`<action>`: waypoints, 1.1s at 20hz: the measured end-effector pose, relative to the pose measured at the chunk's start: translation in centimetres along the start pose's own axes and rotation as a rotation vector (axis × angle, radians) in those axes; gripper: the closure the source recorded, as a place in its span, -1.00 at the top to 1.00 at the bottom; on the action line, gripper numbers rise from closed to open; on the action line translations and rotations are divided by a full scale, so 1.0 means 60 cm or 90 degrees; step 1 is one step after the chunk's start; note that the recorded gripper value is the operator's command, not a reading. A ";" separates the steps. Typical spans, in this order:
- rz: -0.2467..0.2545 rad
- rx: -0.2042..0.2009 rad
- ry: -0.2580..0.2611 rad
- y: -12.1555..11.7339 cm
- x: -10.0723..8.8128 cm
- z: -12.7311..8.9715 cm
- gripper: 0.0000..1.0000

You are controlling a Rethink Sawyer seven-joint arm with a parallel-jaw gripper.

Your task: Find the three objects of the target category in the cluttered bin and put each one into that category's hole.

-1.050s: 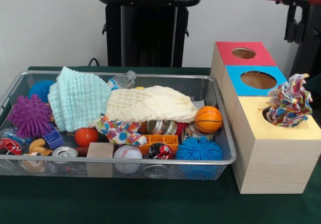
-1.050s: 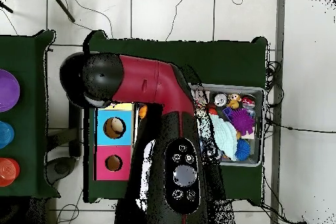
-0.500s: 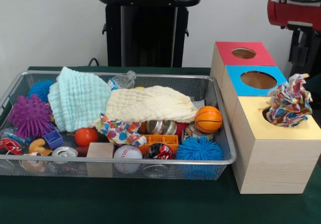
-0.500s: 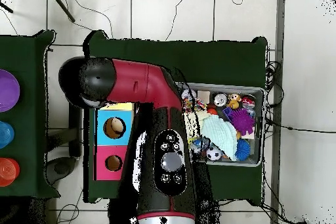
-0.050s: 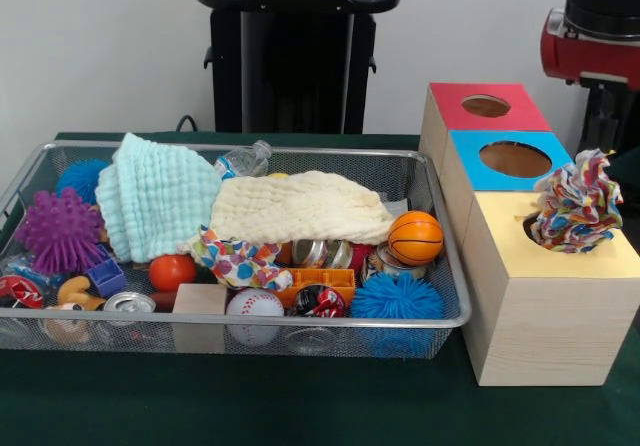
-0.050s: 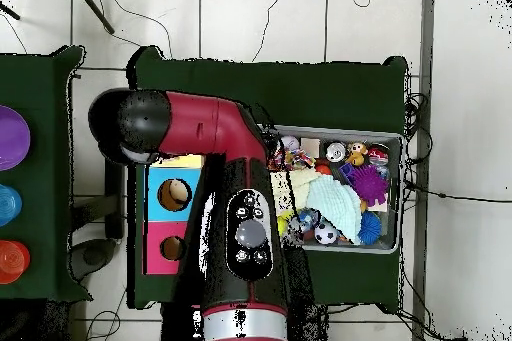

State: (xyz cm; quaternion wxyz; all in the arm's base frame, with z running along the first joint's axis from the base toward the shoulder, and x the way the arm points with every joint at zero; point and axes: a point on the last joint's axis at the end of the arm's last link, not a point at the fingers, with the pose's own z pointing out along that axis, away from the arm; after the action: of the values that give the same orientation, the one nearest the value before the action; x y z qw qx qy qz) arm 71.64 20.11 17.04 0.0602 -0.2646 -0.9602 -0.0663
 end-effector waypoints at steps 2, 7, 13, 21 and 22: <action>-0.001 -0.001 -0.001 0.003 -0.004 0.007 -1.00; -0.004 -0.005 -0.007 0.018 -0.024 0.034 -1.00; -0.005 -0.005 -0.007 0.025 -0.042 0.064 -1.00; -0.007 -0.010 -0.021 0.032 -0.056 0.105 -1.00; -0.007 -0.012 -0.024 0.034 -0.057 0.108 -1.00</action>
State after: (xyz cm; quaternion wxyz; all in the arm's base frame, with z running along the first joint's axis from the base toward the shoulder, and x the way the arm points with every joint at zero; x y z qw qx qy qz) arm 75.11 21.19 10.31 0.0390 -0.2608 -0.9620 -0.0706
